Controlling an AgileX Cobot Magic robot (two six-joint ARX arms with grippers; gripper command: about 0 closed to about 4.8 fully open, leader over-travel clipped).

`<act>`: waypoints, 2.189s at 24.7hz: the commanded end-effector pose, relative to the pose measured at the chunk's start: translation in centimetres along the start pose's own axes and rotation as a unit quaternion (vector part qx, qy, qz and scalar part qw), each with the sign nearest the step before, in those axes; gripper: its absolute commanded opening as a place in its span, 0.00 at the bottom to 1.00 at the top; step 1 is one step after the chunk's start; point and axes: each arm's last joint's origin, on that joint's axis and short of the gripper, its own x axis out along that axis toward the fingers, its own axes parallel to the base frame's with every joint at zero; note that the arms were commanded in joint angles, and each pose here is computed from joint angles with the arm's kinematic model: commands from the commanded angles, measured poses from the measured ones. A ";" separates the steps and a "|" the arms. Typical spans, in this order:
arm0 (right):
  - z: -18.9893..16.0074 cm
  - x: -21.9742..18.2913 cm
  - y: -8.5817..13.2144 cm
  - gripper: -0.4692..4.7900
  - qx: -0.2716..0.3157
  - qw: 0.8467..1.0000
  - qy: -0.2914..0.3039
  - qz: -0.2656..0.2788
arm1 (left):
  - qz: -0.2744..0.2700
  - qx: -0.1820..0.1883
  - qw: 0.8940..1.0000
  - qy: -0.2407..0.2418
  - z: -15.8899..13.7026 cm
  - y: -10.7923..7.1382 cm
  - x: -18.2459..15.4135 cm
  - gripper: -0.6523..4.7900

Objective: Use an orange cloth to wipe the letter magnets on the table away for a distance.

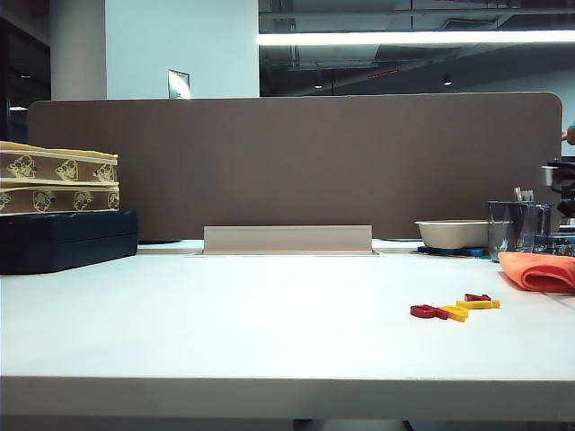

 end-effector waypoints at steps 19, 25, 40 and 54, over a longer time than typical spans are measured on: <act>6.3 -9.8 10.6 0.11 -0.107 0.963 -0.208 0.130 | -0.002 0.003 1.000 -0.009 0.3 0.0 0.0 0.11; 7.0 -12.0 14.3 0.10 -0.178 0.940 -0.247 0.156 | -0.005 0.001 1.000 -0.009 0.3 0.0 0.0 0.11; 3.6 -11.6 22.7 0.10 -0.247 0.927 -0.121 0.254 | -0.005 0.001 1.000 -0.009 0.3 0.0 0.0 0.11; -3.6 -5.5 21.8 0.10 -0.278 0.947 0.026 0.159 | -0.005 0.001 1.000 -0.008 0.3 0.0 0.0 0.11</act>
